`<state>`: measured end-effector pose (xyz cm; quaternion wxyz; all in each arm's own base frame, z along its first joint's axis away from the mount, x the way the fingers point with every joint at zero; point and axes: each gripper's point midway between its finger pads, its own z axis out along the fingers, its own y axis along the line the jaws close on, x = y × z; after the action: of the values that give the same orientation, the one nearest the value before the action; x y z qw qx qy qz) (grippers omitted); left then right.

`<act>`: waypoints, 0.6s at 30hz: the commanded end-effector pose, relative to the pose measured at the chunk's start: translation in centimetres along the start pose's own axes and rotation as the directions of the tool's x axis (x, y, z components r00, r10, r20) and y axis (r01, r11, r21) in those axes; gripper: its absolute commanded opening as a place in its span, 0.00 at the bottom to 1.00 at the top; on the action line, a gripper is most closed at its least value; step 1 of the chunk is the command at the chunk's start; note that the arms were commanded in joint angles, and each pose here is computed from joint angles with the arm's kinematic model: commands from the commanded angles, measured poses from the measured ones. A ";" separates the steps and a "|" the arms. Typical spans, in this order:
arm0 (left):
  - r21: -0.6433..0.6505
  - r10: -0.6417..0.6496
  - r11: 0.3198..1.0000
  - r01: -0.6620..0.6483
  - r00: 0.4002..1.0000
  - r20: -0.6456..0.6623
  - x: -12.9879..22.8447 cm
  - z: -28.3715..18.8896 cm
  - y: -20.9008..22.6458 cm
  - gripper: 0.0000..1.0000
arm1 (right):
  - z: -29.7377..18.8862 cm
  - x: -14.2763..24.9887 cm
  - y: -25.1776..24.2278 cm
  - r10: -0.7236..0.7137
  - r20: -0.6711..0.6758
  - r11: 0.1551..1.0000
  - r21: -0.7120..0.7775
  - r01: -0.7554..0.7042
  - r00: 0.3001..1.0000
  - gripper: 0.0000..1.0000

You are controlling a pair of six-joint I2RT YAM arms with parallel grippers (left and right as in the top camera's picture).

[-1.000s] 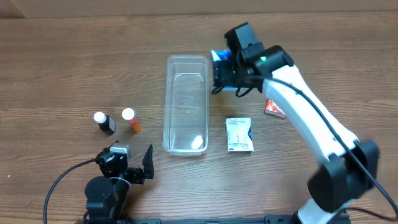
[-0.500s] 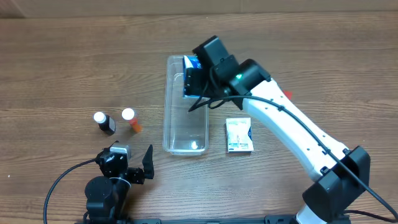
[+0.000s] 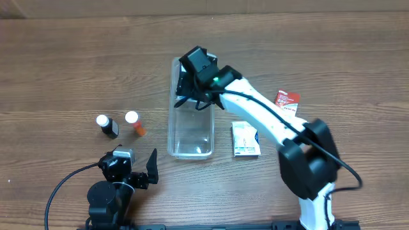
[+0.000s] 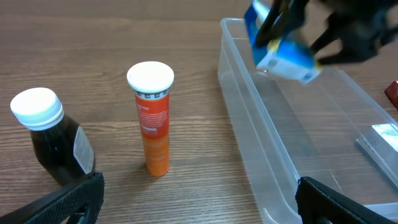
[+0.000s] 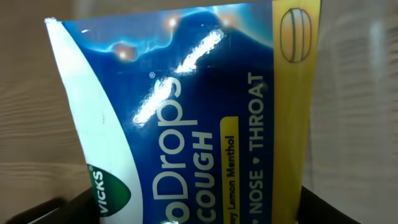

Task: Pack container
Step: 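Carry the VapoDrops box into the clear container and release it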

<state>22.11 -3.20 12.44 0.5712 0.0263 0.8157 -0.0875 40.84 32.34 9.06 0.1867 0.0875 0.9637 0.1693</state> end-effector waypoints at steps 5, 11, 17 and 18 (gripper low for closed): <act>-0.003 0.016 1.000 -0.016 1.000 0.009 -0.1 0.0 0.1 1.00 | 2.6 0.2 -0.3 -0.005 -0.002 1.000 0.011 0.005 1.000 0.72; -0.003 0.016 1.000 -0.016 1.000 0.009 -0.1 0.0 0.1 1.00 | 2.5 0.1 0.4 -0.062 -0.001 0.998 -0.018 0.062 0.998 0.98; -0.003 0.016 1.000 -0.016 1.000 0.010 -0.1 0.0 0.1 1.00 | 0.5 0.2 0.6 -0.110 -0.015 0.994 -0.025 0.110 0.994 0.98; -0.003 0.016 1.000 -0.016 1.000 0.009 -0.1 0.0 0.1 1.00 | -0.3 0.0 0.8 -0.114 -0.010 0.993 -0.029 0.114 0.993 0.98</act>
<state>22.11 -3.19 12.44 0.5712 0.0262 0.8157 -0.0874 40.94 32.71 6.36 0.1763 0.0509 0.9706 0.1558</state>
